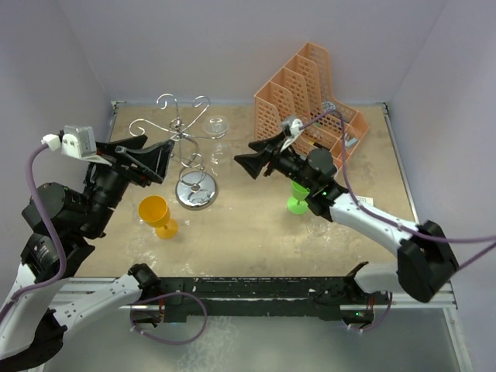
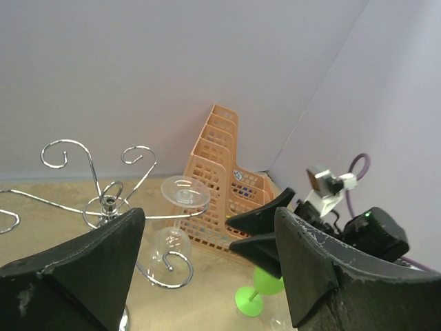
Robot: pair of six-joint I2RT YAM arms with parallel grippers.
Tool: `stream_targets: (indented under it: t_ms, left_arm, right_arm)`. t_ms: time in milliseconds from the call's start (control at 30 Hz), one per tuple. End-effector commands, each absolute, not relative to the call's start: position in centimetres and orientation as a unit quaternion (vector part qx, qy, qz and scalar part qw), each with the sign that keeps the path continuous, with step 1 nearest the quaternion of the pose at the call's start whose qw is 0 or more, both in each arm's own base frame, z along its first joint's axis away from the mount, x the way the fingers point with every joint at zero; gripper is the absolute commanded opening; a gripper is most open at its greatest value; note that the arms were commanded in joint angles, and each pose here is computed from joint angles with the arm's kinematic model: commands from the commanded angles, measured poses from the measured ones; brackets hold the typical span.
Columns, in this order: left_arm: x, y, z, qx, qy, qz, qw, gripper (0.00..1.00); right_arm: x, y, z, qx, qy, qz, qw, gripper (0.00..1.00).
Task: Place the wine glass upside down on the wine glass rack
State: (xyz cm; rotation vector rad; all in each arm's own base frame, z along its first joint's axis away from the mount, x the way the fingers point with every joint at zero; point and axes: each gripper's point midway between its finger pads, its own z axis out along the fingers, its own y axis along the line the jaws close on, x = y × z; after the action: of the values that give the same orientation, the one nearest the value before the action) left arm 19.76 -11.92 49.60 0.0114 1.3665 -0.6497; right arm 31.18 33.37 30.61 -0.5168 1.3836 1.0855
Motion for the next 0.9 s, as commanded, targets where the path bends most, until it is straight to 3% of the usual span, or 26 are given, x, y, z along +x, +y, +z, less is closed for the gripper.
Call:
stream_targets:
  t_ms: [0,300,567,867]
  left_arm:
    - [19.2,-11.6,48.1,0.002,0.636,-0.298,0.712,0.75]
    - [18.5,-10.8,47.4,0.004,0.628,-0.297,0.72,0.77]
    - [19.0,-11.3,47.6,0.007,0.629,-0.293,0.72,0.76]
    - [18.7,-11.5,49.1,0.001,0.612,-0.316,0.725,0.76]
  right_arm:
    - [32.7,27.6,31.7,-0.075,0.678,0.387,0.621,0.7]
    - [31.2,19.2,26.5,0.041,0.829,0.186,0.526,0.62]
    - [31.5,17.3,23.1,0.051,0.871,0.097,0.48,0.44]
    - [32.6,18.2,20.3,0.032,0.883,0.076,0.462,0.44]
